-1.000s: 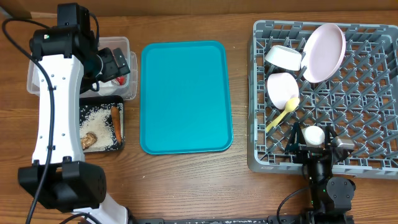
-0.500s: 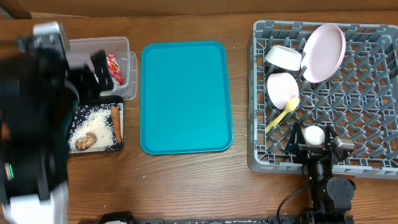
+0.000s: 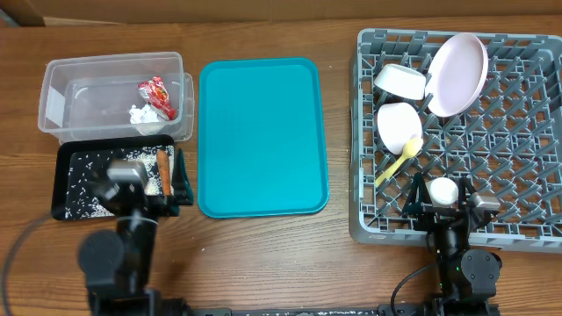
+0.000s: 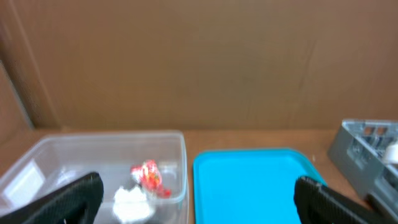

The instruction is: Sort waste into correct bins and load items into the dishwasher

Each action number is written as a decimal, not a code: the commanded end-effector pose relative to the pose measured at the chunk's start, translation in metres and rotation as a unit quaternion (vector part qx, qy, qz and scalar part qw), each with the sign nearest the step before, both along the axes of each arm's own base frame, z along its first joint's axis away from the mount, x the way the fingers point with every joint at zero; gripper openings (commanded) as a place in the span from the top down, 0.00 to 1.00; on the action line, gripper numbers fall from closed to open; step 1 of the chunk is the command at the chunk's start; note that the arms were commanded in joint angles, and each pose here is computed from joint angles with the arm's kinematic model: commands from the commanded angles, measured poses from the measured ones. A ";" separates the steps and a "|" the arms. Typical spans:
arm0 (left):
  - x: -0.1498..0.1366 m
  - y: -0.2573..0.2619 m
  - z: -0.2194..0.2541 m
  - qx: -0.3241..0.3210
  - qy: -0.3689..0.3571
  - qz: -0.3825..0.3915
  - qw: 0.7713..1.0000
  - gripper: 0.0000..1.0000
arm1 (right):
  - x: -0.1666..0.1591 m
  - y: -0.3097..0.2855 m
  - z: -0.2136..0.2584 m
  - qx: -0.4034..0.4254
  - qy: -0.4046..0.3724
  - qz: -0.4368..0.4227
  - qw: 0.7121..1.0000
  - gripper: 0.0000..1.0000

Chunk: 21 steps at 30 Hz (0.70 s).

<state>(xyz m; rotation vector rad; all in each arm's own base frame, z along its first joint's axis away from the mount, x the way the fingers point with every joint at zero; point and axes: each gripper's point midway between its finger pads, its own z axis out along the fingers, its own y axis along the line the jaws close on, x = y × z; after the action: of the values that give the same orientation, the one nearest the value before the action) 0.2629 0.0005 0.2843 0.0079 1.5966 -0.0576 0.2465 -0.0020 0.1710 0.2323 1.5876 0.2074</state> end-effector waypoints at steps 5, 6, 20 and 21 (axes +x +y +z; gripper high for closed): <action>-0.010 -0.008 -0.054 0.005 -0.065 -0.018 0.998 0.00 | 0.000 0.001 -0.002 0.000 -0.002 0.001 1.000 0.00; -0.012 -0.008 -0.058 0.005 -0.072 -0.016 0.997 0.00 | 0.000 0.001 -0.002 0.000 -0.002 0.001 1.000 0.00; -0.017 -0.004 -0.129 -0.005 0.026 0.009 1.000 0.00 | 0.000 0.001 -0.002 0.000 -0.002 0.001 1.000 0.00; -0.017 -0.004 -0.128 -0.005 0.026 0.009 1.000 0.00 | 0.000 0.001 -0.002 0.000 -0.002 0.001 1.000 0.00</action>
<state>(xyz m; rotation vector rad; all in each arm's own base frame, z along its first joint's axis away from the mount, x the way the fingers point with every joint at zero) 0.2464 -0.0054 0.1554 0.0026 1.6543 -0.0542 0.2465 -0.0018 0.1709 0.2320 1.5881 0.2083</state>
